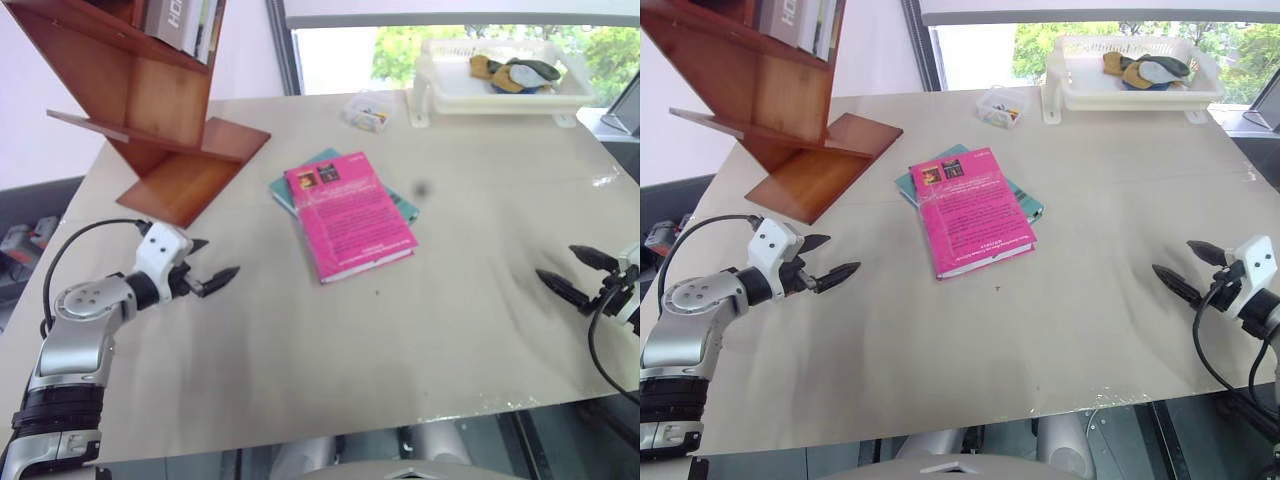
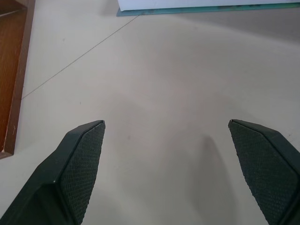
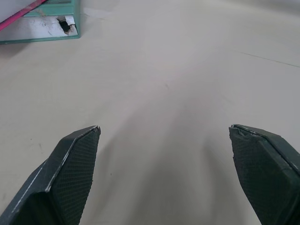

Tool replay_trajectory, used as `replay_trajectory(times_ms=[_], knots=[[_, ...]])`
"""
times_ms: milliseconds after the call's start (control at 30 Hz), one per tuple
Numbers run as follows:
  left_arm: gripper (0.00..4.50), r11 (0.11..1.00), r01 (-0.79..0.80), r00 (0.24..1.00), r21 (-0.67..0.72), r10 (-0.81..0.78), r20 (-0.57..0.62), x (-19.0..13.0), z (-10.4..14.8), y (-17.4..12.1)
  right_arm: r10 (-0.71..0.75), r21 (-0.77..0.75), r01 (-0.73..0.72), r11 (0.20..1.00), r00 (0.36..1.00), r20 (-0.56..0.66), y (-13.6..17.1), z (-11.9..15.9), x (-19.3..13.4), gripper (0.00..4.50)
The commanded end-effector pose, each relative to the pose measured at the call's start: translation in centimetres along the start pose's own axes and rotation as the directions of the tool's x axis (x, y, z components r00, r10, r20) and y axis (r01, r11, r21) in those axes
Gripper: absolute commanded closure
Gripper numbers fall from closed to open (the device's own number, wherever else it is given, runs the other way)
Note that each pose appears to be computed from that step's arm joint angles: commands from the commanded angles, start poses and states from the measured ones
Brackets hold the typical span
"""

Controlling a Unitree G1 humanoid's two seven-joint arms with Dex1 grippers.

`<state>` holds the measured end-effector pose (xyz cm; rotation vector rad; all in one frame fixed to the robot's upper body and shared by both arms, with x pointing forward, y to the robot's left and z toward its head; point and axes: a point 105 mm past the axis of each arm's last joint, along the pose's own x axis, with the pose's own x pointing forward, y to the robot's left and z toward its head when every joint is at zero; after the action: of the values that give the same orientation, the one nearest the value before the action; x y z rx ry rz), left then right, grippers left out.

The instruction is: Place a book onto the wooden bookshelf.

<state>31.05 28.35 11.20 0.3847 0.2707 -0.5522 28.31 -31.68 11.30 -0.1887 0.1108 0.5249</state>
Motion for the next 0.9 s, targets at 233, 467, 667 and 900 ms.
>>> replay_trajectory(times_ms=[233, 467, 667, 900], knots=[[0.04, 0.999, -0.053, 0.998, 0.011, 0.053, 0.04, -1.5, 1.2, 1.0, 0.012, -0.052, -0.01, 0.999, 0.999, 0.032, -0.8, 1.3, 0.2, 0.0], [0.04, 0.999, -0.045, 0.998, -0.01, 0.046, 0.041, -1.8, 1.0, 0.8, 0.016, -0.059, -0.014, 0.998, 0.999, 0.032, -1.0, 1.4, 0.3, 0.0], [0.04, 0.999, -0.034, 0.998, -0.021, 0.035, 0.047, -1.9, 1.0, 0.7, 0.021, -0.063, -0.019, 0.998, 0.999, 0.03, -1.0, 1.4, 0.3, 0.0], [0.04, 0.999, 0.032, 0.993, -0.038, -0.027, 0.116, -2.1, 2.1, 0.1, 0.041, -0.064, -0.038, 0.997, 0.998, 0.052, -0.2, 1.8, 2.8, 0.0]])
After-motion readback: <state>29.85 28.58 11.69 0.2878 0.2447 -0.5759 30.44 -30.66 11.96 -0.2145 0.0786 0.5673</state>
